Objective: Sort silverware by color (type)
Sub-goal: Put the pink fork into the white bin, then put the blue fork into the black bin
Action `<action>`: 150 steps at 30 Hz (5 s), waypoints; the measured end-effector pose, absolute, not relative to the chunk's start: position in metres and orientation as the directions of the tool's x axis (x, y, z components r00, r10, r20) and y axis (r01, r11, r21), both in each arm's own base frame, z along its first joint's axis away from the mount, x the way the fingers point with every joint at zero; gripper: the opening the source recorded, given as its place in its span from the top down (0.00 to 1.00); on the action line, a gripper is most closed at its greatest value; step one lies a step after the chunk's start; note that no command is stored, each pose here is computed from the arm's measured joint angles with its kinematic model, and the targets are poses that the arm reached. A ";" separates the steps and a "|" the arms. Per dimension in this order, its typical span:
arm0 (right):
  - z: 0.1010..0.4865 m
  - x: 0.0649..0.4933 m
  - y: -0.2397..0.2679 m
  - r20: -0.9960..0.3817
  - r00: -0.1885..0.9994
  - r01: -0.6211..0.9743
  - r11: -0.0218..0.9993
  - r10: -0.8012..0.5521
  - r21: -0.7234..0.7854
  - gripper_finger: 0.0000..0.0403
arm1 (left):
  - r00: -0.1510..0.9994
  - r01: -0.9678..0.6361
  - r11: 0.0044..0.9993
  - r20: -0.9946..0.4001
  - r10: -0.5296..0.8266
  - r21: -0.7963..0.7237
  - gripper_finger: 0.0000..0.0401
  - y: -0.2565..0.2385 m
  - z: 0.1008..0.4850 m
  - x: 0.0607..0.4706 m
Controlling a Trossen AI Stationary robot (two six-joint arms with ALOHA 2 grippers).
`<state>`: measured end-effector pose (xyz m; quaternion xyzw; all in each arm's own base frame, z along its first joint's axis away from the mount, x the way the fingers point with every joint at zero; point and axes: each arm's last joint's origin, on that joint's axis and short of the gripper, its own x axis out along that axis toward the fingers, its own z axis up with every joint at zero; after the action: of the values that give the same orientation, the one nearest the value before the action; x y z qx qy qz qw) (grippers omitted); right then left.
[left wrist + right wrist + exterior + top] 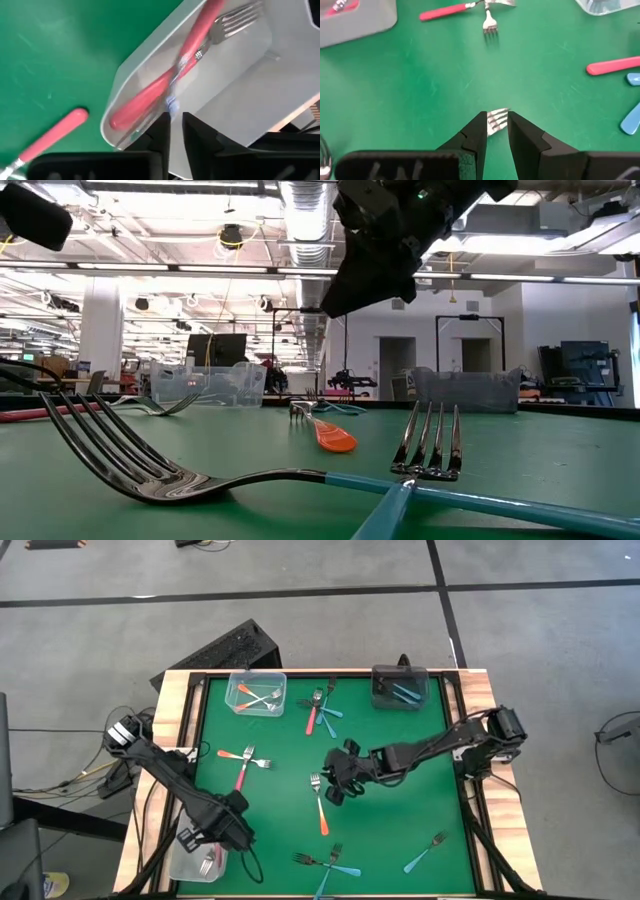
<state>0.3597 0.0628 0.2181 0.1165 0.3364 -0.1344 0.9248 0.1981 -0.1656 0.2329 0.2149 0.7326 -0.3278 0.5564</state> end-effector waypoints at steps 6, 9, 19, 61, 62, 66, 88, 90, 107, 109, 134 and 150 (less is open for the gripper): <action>0.215 0.356 0.064 -0.684 0.707 0.310 0.948 -0.181 0.070 0.74 | -0.322 0.631 0.758 -0.945 0.063 -0.165 0.74 -0.159 0.237 0.192; 0.213 0.354 0.058 -0.700 0.678 0.352 0.935 -0.224 0.042 0.74 | -0.302 0.596 0.800 -0.943 0.140 -0.072 0.67 -0.153 0.246 0.192; 0.222 0.334 0.036 -0.779 0.562 0.454 0.891 -0.278 0.010 0.74 | 0.425 0.367 0.904 -0.904 0.049 0.221 0.65 -0.130 0.312 0.195; 0.189 0.174 0.249 -0.993 -0.004 -0.074 0.990 0.118 0.118 0.74 | 0.970 -0.160 0.986 -0.195 0.148 -0.044 0.65 -0.067 0.262 0.228; 0.187 0.173 0.250 -0.993 -0.021 -0.087 0.989 0.119 0.121 0.74 | 0.968 -0.161 0.986 -0.199 0.152 -0.032 0.65 -0.066 0.262 0.228; 0.181 0.173 0.253 -0.993 -0.044 -0.157 0.981 0.112 0.118 0.74 | 0.965 -0.171 0.985 -0.201 0.166 -0.004 0.65 -0.063 0.261 0.229; 0.139 0.178 0.248 -0.983 -0.144 -0.371 0.927 -0.111 -0.050 0.75 | 0.947 -0.194 0.981 -0.258 0.189 0.007 0.65 -0.058 0.256 0.228; 0.139 0.180 0.246 -0.983 -0.147 -0.369 0.928 -0.109 -0.048 0.76 | 0.948 -0.197 0.980 -0.257 0.189 -0.008 0.65 -0.058 0.256 0.228; 0.149 0.217 0.214 -0.992 -0.051 -0.272 0.957 -0.117 -0.099 0.97 | 0.943 -0.201 0.979 -0.275 0.188 -0.019 0.65 -0.058 0.254 0.228; 0.157 0.223 0.205 -0.986 0.035 -0.246 0.955 -0.164 -0.168 0.97 | 0.943 -0.201 0.979 -0.275 0.188 -0.019 0.65 -0.058 0.254 0.228; 0.275 0.252 -0.078 -0.704 0.147 0.174 0.719 -0.695 -0.673 0.97 | 0.891 -0.290 0.956 -0.355 0.283 0.034 0.65 -0.054 0.244 0.224; 0.262 0.210 -0.194 -0.830 0.100 0.327 0.806 -0.548 -0.493 0.84 | 0.822 -0.377 0.926 -0.453 0.345 0.021 0.65 -0.051 0.232 0.217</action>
<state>0.2098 -0.1942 0.2619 -0.0921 0.6015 -0.2972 0.7358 0.2167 -0.0511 0.2320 -0.0348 0.2305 0.1894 0.9538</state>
